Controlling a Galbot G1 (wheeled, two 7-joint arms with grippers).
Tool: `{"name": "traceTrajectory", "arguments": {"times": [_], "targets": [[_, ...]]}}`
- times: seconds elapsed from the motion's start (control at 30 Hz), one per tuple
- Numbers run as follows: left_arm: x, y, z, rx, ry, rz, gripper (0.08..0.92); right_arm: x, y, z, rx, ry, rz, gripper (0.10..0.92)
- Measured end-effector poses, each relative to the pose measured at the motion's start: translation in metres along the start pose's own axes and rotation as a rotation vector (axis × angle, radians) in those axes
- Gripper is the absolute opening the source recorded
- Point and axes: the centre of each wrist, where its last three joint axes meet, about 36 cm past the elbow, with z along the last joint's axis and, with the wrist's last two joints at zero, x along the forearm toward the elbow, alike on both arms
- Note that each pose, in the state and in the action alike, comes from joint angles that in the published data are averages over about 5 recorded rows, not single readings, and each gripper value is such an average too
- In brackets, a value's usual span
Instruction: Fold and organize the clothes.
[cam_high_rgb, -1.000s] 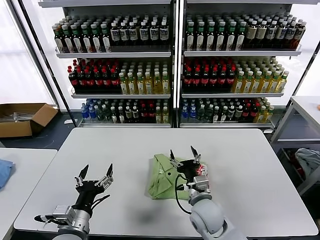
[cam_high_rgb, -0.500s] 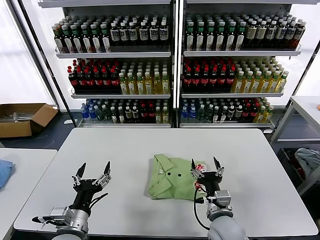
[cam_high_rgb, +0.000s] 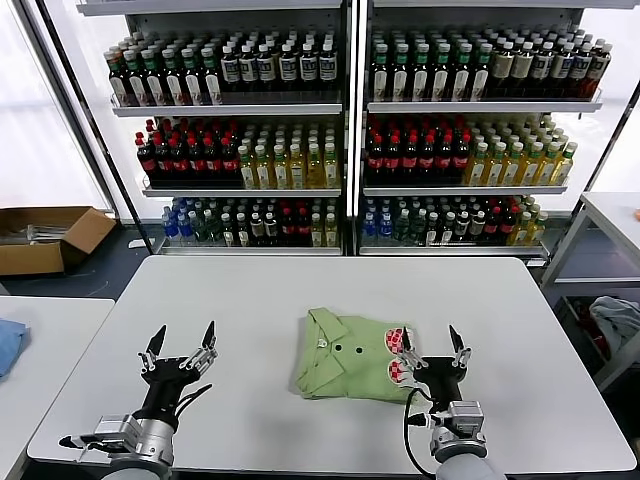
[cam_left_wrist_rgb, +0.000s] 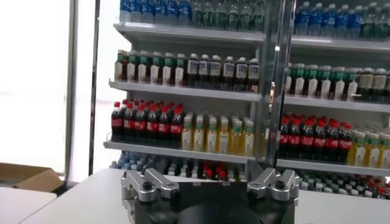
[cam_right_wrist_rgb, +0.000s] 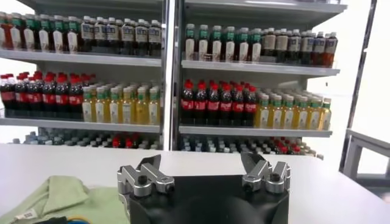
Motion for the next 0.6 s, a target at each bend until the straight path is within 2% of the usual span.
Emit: {"name": "traceTrajectory", "arguments": {"times": [0.37,0.6], "targets": [[0.001,0.017,0.007,-0.009,0.028,-0.012,0.823,-0.001,-0.018,0.007,-0.012,0.016,0.061,0.823],[0.001,0.025,0.001,-0.027,0.026,0.016,0.823,-0.002,-0.019,0.012,-0.019,0.026,0.08,0.823]]}}
